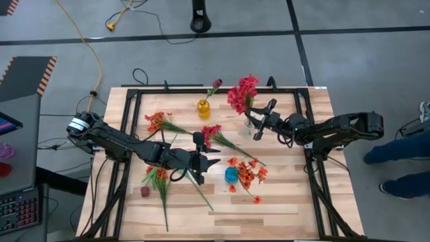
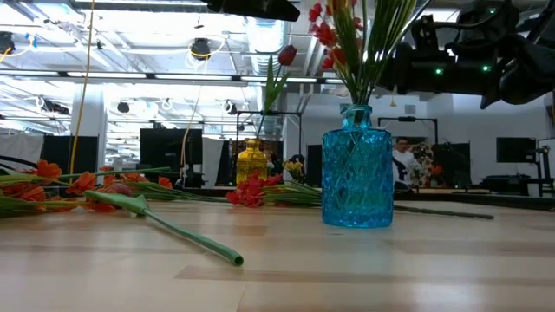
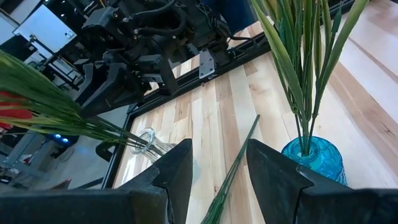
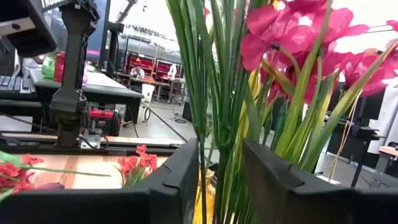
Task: Sort flowers into vase by color
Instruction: Put the bottom red flowers into the transparent vase, then put the right dark red flower into the yellow vase
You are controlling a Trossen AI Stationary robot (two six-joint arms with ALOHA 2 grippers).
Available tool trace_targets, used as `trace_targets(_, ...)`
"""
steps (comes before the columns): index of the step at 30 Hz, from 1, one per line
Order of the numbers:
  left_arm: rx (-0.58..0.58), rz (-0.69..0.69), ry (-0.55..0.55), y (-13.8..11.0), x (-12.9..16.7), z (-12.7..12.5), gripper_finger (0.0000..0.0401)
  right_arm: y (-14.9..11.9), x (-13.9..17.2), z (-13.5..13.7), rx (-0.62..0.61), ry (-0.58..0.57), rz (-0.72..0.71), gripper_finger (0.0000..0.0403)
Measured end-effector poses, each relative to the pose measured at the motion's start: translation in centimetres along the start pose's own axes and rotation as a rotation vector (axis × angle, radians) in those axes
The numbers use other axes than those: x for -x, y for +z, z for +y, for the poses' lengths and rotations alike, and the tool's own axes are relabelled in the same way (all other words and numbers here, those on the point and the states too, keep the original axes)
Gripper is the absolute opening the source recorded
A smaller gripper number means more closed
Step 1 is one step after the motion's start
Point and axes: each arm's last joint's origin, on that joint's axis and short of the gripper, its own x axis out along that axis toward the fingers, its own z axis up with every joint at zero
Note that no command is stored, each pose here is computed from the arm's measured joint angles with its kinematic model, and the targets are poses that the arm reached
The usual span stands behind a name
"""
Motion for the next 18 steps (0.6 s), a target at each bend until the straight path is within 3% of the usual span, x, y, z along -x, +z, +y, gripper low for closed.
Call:
trace_targets(11,-0.002,0.000,0.000,0.00,0.00,0.00,0.0139,-0.94,0.09,0.20,-0.017,-0.060,0.116,0.0228)
trace_targets(18,-0.001,0.000,0.000,0.00,0.00,0.00,0.0139,-0.93,0.17,0.61,-0.019,-0.039,0.124,0.0235)
